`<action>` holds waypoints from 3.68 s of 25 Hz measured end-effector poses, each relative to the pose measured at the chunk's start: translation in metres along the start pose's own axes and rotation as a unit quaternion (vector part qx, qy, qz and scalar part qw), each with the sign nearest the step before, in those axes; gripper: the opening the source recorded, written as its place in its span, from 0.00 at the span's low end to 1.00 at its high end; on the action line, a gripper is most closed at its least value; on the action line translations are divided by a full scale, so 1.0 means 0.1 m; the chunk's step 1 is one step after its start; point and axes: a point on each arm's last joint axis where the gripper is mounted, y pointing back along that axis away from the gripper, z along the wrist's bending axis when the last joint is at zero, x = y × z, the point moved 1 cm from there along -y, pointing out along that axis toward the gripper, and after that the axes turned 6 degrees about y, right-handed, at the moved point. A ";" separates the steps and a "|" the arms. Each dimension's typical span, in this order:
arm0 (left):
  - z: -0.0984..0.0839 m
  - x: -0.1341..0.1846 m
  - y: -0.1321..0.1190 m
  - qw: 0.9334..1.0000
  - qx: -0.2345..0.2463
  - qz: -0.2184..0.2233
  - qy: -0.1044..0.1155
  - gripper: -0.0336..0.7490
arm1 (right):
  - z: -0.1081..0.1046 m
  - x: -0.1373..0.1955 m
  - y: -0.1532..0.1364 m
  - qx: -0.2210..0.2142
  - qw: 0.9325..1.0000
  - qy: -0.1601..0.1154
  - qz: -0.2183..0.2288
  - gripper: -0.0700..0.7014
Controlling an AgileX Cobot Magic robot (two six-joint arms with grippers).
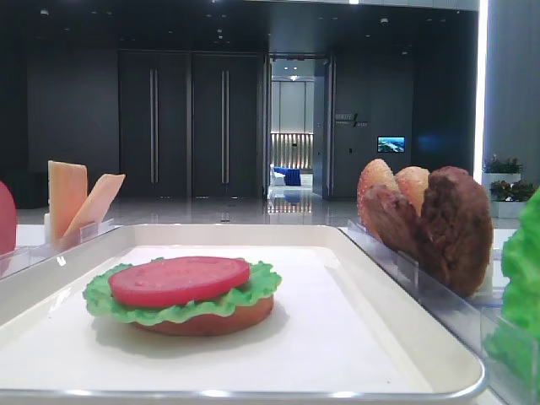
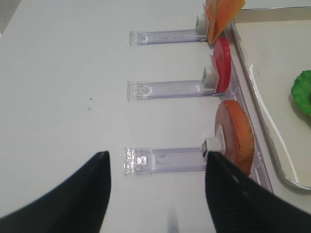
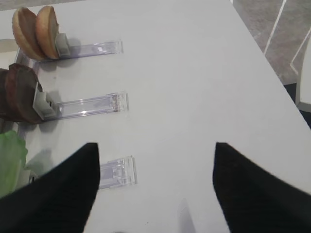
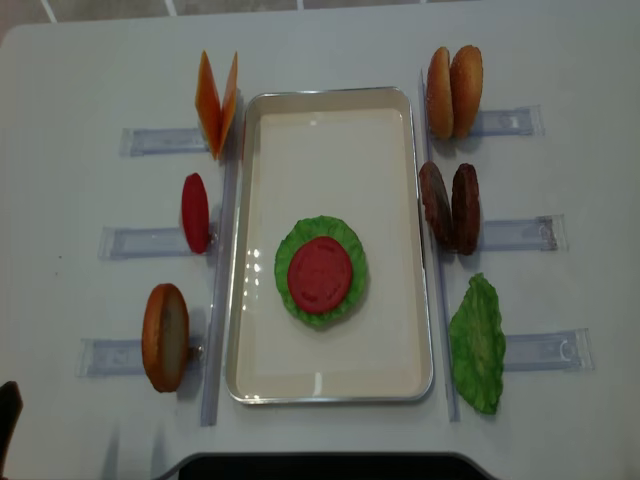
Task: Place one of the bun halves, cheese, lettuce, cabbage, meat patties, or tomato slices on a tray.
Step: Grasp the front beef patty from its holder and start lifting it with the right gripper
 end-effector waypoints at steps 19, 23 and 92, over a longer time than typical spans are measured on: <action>0.00 0.00 0.00 1.000 0.000 0.000 0.000 0.64 | -0.15 -1.62 -2.17 -0.025 0.936 0.006 0.351 0.67; 0.00 0.00 0.00 1.000 0.000 0.000 0.000 0.64 | -0.16 -1.74 -2.41 -0.029 0.929 0.005 0.369 0.67; 0.00 0.00 0.00 1.000 0.000 0.000 0.000 0.64 | 2.27 -1.08 -3.00 -0.051 0.865 0.159 0.473 0.22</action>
